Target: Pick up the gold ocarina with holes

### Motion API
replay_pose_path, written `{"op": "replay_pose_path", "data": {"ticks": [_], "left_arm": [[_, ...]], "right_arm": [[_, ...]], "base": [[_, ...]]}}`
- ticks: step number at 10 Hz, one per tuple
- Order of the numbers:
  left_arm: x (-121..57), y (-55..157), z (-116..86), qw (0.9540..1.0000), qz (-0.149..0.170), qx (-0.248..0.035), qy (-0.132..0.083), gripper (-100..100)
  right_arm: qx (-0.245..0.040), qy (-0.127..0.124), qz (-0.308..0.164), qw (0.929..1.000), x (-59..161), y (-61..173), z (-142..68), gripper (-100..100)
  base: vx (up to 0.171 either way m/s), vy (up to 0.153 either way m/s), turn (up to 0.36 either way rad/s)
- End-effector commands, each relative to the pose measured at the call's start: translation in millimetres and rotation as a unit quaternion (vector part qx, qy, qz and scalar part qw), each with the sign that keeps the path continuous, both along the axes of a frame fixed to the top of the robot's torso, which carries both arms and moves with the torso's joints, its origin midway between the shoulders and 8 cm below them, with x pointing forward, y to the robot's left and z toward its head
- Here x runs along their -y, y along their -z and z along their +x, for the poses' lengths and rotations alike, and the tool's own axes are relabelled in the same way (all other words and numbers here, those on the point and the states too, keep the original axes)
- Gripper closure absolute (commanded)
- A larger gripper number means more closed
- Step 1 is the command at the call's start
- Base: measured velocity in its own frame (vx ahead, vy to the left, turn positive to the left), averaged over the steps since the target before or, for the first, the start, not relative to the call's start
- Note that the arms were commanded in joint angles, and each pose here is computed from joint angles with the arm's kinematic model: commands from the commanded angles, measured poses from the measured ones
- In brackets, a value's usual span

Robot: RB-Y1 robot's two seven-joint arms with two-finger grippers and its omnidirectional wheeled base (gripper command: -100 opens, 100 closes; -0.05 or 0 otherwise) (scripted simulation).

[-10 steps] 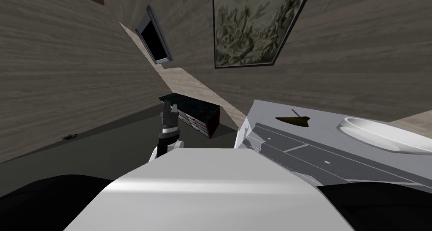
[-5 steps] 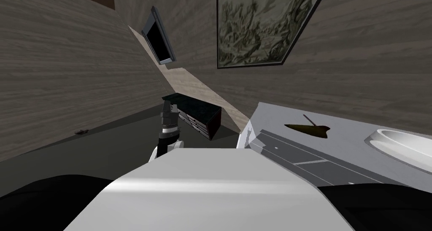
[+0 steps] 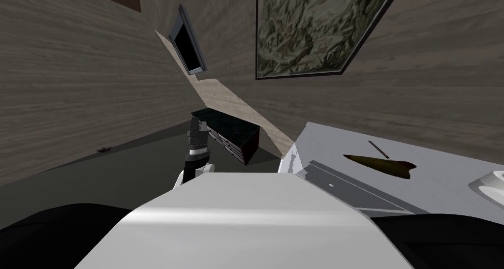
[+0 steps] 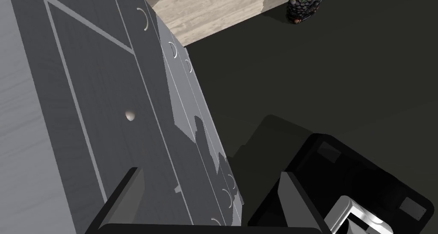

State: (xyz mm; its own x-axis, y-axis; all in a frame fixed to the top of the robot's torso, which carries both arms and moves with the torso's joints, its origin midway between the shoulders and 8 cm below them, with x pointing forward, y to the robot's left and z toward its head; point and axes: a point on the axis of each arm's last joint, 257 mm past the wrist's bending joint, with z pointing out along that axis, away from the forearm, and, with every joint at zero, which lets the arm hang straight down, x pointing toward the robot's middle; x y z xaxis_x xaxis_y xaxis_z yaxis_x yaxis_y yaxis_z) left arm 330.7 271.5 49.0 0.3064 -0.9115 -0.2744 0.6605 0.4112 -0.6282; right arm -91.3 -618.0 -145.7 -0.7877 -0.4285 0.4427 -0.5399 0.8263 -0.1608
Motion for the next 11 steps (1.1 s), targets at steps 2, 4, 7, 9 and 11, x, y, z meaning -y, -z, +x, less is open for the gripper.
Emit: {"op": "replay_pose_path", "data": {"ticks": [2,4,7,9,11], "left_arm": [[0.0,0,0,1.0000,0.000,0.000,0.000,0],[0.0,0,0,1.0000,0.000,0.000,0.000,0],[0.0,0,0,1.0000,0.000,0.000,0.000,0],[-0.1,0,0,1.0000,0.000,0.000,0.000,0],[-0.1,0,0,1.0000,0.000,0.000,0.000,0]], "right_arm": [[-0.006,-0.023,-0.028,0.9993,14,-35,2,-100],[-0.008,-0.039,-0.048,0.9981,21,-58,7,-100],[-0.003,-0.064,-0.058,0.9963,19,-82,17,-100],[0.013,-0.080,-0.029,0.9963,-3,-73,26,-100],[0.031,-0.087,0.023,0.9954,-35,-49,32,-100]], "base": [[0.151,-0.061,0.128],[0.150,-0.063,0.115],[0.153,-0.088,0.116],[0.193,-0.138,0.177],[0.041,-0.038,0.020]]}}
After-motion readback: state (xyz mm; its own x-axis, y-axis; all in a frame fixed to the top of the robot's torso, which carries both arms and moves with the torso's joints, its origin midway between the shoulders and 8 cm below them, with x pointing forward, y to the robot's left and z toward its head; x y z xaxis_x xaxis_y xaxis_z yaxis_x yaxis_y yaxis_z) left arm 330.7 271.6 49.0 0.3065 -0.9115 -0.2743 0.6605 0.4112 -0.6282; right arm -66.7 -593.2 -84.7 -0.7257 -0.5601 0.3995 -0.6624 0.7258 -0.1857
